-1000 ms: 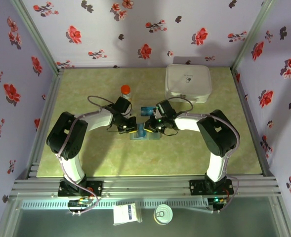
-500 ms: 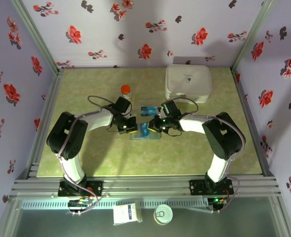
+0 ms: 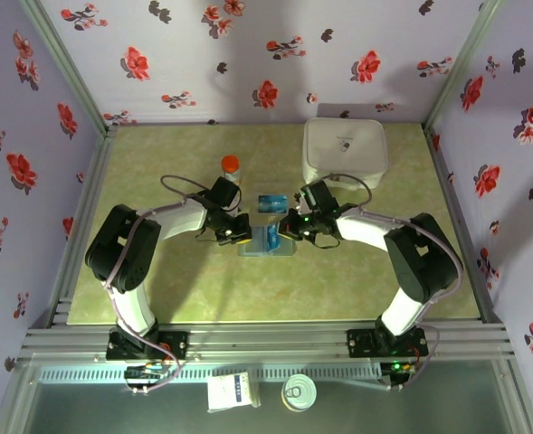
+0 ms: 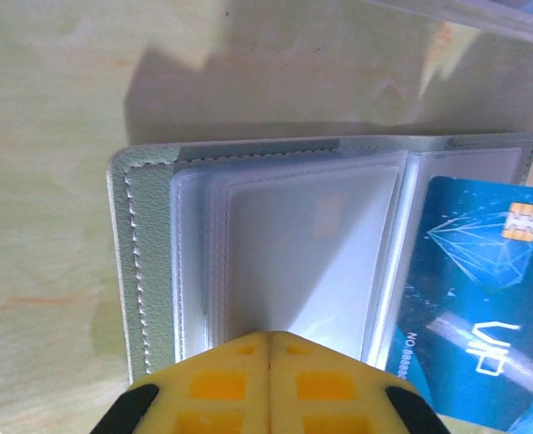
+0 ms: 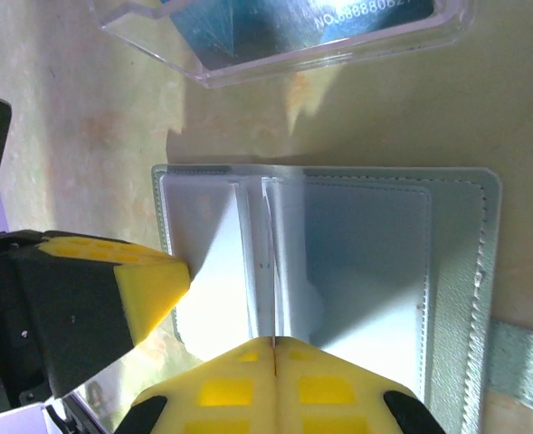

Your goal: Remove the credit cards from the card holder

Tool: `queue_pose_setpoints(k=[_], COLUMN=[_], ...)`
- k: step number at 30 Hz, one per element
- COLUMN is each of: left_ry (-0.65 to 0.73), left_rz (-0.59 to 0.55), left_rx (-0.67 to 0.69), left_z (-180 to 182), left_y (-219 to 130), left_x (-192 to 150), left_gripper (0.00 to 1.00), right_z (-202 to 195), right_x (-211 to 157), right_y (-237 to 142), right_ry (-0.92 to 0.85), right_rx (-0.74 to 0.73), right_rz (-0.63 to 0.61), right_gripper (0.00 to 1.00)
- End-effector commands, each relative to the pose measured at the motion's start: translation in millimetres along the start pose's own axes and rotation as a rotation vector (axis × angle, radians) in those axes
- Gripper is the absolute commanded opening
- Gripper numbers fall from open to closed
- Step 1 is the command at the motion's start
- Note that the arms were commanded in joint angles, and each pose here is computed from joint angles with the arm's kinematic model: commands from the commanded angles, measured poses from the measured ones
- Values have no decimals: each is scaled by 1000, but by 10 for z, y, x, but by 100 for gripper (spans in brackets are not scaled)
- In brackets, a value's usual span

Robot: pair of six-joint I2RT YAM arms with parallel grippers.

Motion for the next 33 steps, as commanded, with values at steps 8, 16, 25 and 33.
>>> queue_pose_setpoints(k=[8,16,25,33], left_ry=[24,1,-12,-26], left_rz=[-52,-105,-134,-155], left_rx=[-61,-53,13,39], left_z=[-178,-11,252,379], left_y=[-306,-501,-606,-677], left_x=[70,111,73,87], left_gripper=[21,27,32,32], right_z=[110,137,288,379], right_x=[217,395,579,854], right_y=[-364,-557,-575,-400], right_ry=[-391,-921,-1486,-1581], right_rx=[-145,-246,-274,-223], right_rz=[40,165,334,424], right_gripper=[0,0,0,0])
Point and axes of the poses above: each hand's point on the last joint's axis, 136 mm out from that joint toward the fingers, its own y axis out along the fingers, its own z axis along the line the jaws close on, x = y × z, the point moved 1 cm from there along -y, back along the fingers, and after that the axes turned 13 degrees about -y, right-handed, at the moved point
